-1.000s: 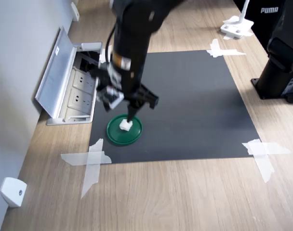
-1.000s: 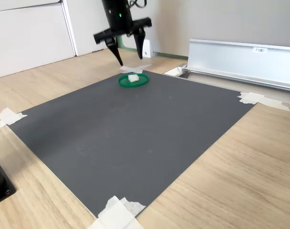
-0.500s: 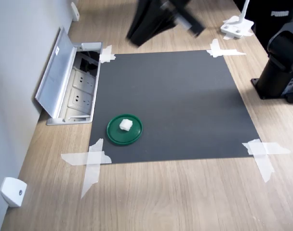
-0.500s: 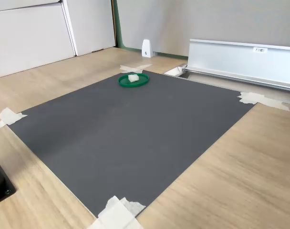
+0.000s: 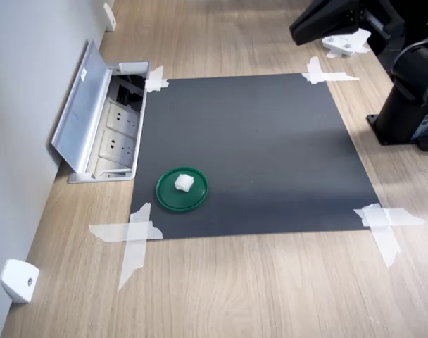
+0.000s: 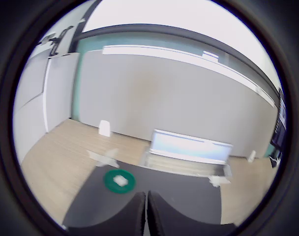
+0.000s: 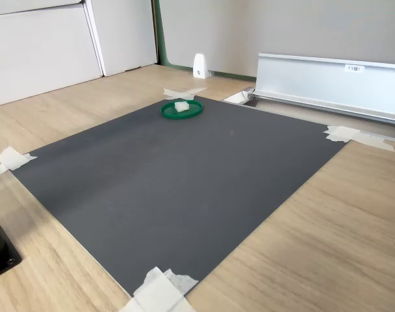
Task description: Grasp a white terminal and put it on the green lid.
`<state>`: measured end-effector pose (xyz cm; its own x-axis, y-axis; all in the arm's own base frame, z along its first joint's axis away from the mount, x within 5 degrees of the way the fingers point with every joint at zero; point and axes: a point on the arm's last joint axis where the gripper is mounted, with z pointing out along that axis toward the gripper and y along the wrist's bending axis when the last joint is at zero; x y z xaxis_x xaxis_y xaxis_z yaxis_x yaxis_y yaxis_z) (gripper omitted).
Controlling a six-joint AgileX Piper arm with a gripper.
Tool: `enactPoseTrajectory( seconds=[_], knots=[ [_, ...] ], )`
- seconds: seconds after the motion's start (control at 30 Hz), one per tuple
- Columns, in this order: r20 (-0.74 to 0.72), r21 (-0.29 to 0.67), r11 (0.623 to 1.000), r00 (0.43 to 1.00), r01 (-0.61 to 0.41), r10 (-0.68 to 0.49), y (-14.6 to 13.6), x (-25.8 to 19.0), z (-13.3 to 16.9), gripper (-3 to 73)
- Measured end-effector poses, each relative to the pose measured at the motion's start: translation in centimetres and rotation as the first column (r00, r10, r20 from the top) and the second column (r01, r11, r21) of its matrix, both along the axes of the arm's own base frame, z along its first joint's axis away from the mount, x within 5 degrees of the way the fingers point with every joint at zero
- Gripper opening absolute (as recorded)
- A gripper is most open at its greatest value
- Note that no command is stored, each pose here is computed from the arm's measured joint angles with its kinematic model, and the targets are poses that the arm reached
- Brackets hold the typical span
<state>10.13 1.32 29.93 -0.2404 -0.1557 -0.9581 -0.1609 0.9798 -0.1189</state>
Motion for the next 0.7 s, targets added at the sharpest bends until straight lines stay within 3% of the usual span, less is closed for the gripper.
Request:
enactPoseTrajectory(
  seconds=[0.13, 0.3, 0.7],
  knots=[
    [0.01, 0.002, 0.993, 0.993, 0.115, -0.115, -1.2, -1.5, -2.3, -0.7],
    [0.053, 0.012, 0.983, 0.981, 0.184, -0.185, -1.7, -3.2, -4.2, -0.7],
    [0.038, 0.033, 0.98, 0.979, 0.197, -0.198, -1.6, -4.7, -9.7, -0.7]
  ],
)
